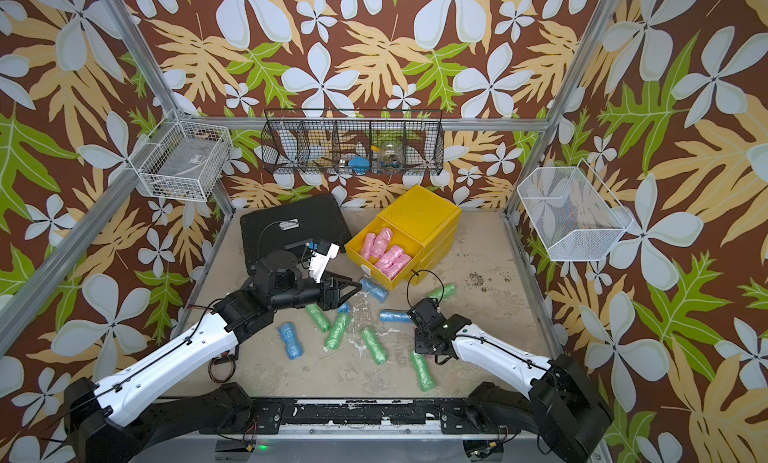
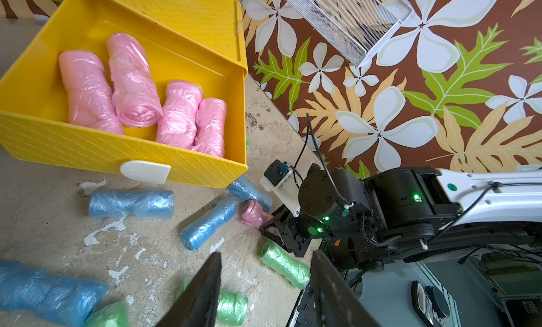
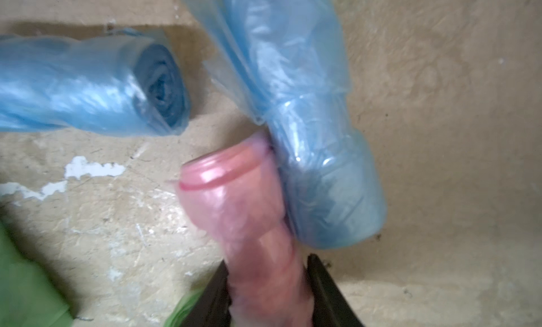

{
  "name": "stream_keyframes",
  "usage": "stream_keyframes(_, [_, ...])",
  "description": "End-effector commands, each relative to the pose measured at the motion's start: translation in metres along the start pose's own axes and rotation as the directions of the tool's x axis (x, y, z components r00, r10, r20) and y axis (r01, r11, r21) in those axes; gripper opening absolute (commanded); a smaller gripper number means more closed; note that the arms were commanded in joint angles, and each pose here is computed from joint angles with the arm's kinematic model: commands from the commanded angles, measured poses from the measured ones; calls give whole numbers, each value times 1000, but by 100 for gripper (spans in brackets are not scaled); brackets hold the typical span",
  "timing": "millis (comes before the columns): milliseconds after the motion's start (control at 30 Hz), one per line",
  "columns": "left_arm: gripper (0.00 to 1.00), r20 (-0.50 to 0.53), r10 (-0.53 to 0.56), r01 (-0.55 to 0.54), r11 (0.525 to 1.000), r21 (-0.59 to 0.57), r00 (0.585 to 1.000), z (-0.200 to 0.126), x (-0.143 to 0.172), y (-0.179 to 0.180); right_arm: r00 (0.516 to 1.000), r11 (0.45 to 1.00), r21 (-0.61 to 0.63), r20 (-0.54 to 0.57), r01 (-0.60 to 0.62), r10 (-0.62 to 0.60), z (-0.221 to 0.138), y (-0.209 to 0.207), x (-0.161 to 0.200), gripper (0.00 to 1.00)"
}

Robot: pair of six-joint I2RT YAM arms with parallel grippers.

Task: Sort the rolls of trash bags by color and place them into the drawer
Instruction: Pick up the roll of trash bags from the center of the board, then place the roll of trash bags in the drawer.

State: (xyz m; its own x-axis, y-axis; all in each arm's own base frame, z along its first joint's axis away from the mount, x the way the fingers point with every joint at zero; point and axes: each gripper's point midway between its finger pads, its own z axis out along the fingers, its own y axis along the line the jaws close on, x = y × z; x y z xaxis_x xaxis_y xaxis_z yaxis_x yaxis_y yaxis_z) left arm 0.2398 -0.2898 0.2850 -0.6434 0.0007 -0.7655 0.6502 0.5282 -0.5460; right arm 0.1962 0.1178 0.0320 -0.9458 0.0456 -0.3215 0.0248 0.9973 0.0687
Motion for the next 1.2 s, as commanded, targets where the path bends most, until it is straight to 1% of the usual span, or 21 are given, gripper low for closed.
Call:
stream_keyframes(0, [52, 16, -4, 4, 1000, 15, 1000, 0, -5, -3, 998, 1000, -22, 64, 6, -4, -11, 5, -15, 26])
stream_keyframes(133, [52, 19, -23, 23, 999, 29, 1000, 1, -7, -6, 993, 996, -89, 118, 2, 8, -32, 14, -25, 18])
stream_keyframes(200, [53, 13, -46, 45, 998, 45, 999, 4, -7, -7, 990, 990, -141, 140, 3, 17, -44, 19, -28, 16])
stream_keyframes(300, [53, -3, -94, 94, 990, 101, 996, 8, -7, -16, 985, 979, -204, 168, 2, 33, -65, 24, -30, 15])
stream_keyframes(400, [55, -4, -176, 174, 964, 201, 984, 11, -11, -29, 977, 964, -264, 208, 6, 51, -91, 28, -35, 14])
stream_keyframes(500, [57, -26, -267, 261, 913, 314, 963, 14, -14, -43, 961, 934, -356, 263, 18, 82, -123, 36, -44, 14])
stream_keyframes(600, [59, -49, -335, 326, 859, 395, 941, 17, -16, -52, 949, 889, -457, 296, 41, 109, -153, 50, -50, 14])
stream_keyframes(667, [60, -65, -361, 352, 829, 435, 930, 19, -19, -56, 944, 842, -535, 306, 68, 118, -171, 64, -55, 14])
stream_keyframes(767, [61, -86, -375, 371, 804, 464, 923, 22, -19, -60, 946, 766, -635, 300, 100, 125, -192, 86, -60, 14])
stream_keyframes(867, [62, -89, -368, 365, 804, 469, 925, 25, -20, -64, 950, 692, -711, 286, 124, 123, -207, 105, -64, 14])
stream_keyframes(967, [63, -103, -352, 359, 817, 451, 930, 30, -15, -65, 953, 630, -764, 276, 139, 126, -219, 119, -67, 14])
stream_keyframes(1167, [63, -125, -337, 358, 843, 401, 933, 37, -2, -61, 950, 564, -810, 282, 160, 135, -238, 132, -75, 14])
